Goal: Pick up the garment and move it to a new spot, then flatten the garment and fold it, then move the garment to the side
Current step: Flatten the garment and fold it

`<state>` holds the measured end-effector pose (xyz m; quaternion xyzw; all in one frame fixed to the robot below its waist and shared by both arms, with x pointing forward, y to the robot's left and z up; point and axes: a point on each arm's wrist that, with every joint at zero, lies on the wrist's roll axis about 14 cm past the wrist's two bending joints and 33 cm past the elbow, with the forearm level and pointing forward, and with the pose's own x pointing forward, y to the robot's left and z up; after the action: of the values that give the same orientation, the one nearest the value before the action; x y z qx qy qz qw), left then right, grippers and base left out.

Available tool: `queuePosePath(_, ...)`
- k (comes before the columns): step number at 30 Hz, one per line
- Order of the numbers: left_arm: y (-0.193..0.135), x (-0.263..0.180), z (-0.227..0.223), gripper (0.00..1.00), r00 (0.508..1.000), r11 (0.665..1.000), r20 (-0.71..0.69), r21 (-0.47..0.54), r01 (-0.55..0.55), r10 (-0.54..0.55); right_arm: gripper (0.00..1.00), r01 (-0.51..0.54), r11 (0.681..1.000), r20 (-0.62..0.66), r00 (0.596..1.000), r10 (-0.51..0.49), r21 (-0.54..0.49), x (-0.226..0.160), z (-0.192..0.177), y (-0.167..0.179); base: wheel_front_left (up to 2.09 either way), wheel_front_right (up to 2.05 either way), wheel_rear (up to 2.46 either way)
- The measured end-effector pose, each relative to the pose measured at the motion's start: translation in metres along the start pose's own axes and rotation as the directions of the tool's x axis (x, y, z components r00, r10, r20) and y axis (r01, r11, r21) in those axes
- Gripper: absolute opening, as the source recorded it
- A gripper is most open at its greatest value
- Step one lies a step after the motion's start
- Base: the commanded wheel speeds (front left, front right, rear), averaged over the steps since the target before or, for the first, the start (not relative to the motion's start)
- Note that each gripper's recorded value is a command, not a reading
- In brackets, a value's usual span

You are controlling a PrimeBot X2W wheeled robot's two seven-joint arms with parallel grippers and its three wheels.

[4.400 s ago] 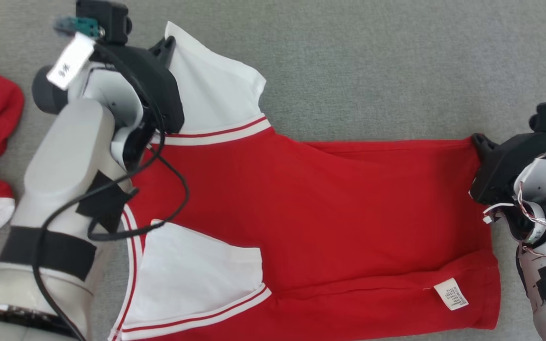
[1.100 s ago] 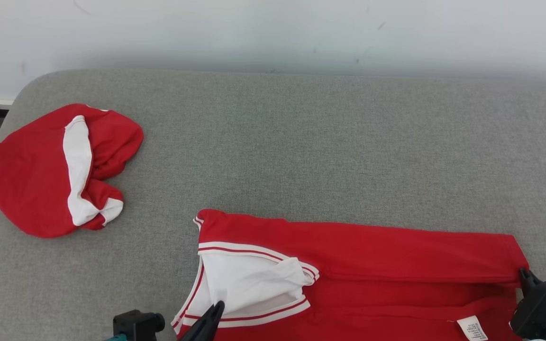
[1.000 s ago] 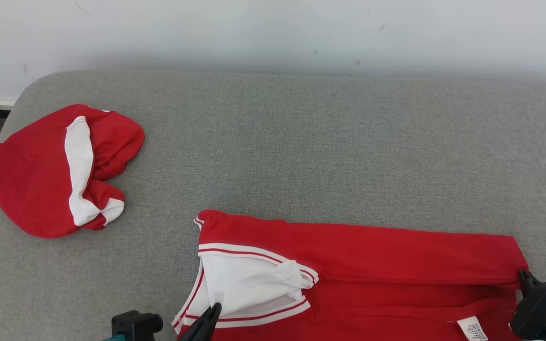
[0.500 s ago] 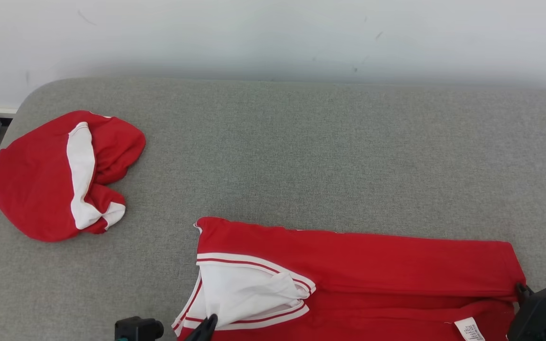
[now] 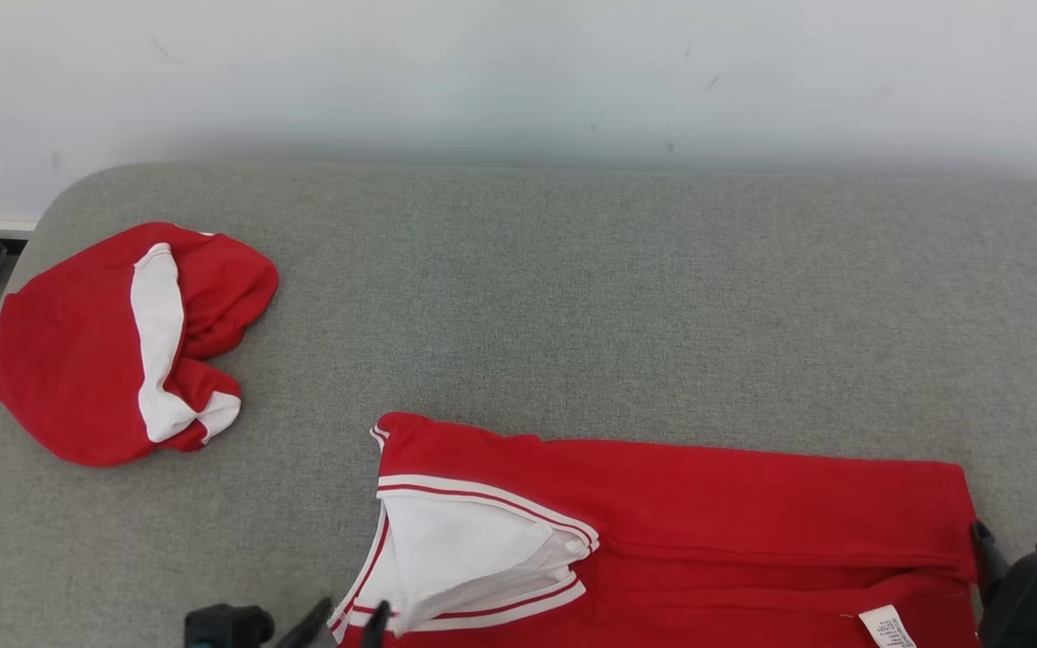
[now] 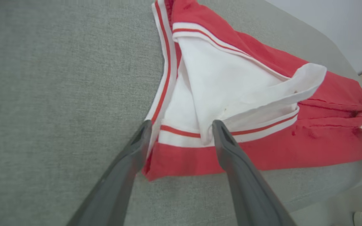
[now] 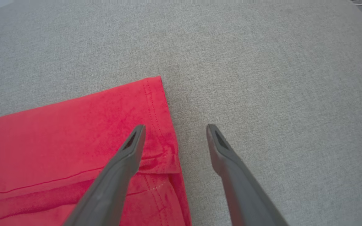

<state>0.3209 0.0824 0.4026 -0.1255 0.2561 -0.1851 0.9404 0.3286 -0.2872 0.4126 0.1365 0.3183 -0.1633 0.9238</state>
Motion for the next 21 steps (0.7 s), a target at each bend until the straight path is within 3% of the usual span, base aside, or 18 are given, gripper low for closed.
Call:
queuePosePath(6, 0.027, -0.006, 0.022, 1.00, 0.993, 0.995, 0.089, 0.056, -0.081, 0.076, 1.00, 0.038, 0.998, 0.059, 0.998, -0.036, -0.040, -0.008, 0.012, -0.014, 0.00, 0.00, 0.00)
queuePosePath(11, 0.028, -0.010, 0.058, 1.00, 0.972, 0.990, 0.221, 0.098, -0.099, 0.075, 1.00, 0.028, 0.999, 0.162, 0.986, -0.022, -0.036, -0.016, 0.034, -0.009, 0.00, 0.00, 0.00)
queuePosePath(16, 0.025, -0.017, 0.089, 1.00, 0.940, 0.986, 0.334, 0.122, -0.114, 0.068, 1.00, -0.032, 0.999, 0.269, 0.963, 0.032, -0.004, -0.025, 0.048, 0.012, 0.00, 0.00, 0.00)
queuePosePath(21, 0.033, -0.029, 0.118, 1.00, 0.893, 0.980, 0.439, 0.115, -0.163, 0.097, 1.00, -0.164, 0.985, 0.388, 0.912, 0.134, 0.045, -0.039, 0.066, 0.051, 0.00, 0.00, 0.00)
